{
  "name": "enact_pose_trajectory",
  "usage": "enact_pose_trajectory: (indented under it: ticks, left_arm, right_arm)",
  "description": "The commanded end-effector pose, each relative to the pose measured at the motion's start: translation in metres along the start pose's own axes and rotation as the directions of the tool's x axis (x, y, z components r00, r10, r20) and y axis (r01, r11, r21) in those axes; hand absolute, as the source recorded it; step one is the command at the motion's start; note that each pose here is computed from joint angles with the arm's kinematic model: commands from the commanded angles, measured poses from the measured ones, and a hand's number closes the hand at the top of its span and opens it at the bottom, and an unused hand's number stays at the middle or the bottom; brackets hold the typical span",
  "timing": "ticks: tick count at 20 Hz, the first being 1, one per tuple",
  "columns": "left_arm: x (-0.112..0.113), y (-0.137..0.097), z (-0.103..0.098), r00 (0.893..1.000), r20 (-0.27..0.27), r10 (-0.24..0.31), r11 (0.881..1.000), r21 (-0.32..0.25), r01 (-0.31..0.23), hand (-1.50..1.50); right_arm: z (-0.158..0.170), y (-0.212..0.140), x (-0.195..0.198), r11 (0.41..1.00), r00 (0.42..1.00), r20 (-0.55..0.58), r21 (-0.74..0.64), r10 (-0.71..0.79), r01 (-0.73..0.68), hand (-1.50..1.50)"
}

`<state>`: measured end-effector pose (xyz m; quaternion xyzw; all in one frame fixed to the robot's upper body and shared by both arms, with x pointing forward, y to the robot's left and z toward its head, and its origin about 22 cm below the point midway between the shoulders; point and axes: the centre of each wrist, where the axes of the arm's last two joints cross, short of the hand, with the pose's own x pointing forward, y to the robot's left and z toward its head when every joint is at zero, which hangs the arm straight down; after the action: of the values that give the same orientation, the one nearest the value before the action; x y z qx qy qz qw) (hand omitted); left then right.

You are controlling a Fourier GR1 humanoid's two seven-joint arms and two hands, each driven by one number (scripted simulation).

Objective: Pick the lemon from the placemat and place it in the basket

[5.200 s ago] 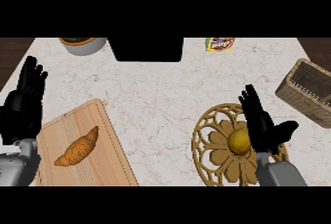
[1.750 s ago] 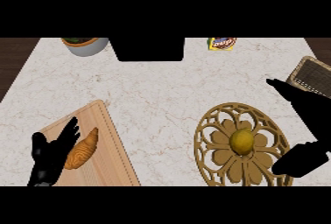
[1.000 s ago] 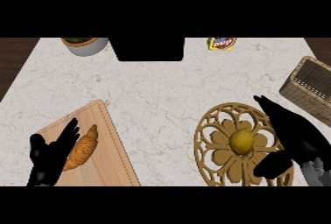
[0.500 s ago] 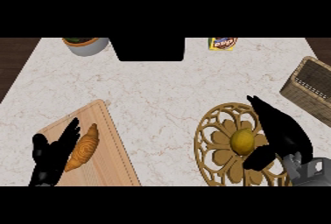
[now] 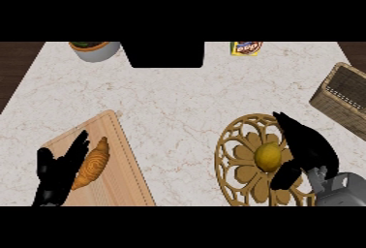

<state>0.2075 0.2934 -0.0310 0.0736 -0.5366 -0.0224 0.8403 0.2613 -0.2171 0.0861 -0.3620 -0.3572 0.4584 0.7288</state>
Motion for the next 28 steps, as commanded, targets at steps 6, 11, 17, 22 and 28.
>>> enact_pose_trajectory:
  ticks: [6,11,17,22,28]
  left_arm:
    - [-0.023,0.011,0.007,0.994,-0.109,0.014,1.000,0.001,-0.014,0.00]
    - [-0.032,0.002,0.005,0.994,-0.110,-0.003,1.000,0.001,0.003,0.00]
    - [-0.024,-0.002,-0.008,0.993,-0.114,0.008,1.000,0.012,-0.006,0.00]
    - [-0.010,-0.014,-0.007,0.992,-0.124,0.011,1.000,0.008,-0.010,0.00]
    - [-0.002,0.001,-0.015,0.993,-0.115,-0.006,1.000,0.000,0.006,0.00]
  right_arm:
    - [-0.002,0.022,0.008,1.000,1.000,-0.001,0.000,-0.007,0.007,-1.50]
    - [-0.017,0.029,0.004,1.000,1.000,-0.010,0.006,0.000,0.000,-1.50]
    - [-0.021,0.022,0.008,0.998,0.998,0.026,0.006,0.065,-0.065,1.50]
    - [-0.023,0.034,-0.007,0.987,0.987,0.066,-0.072,0.150,-0.145,1.50]
    - [-0.045,0.050,-0.001,0.981,0.980,0.060,-0.070,0.187,-0.183,1.50]
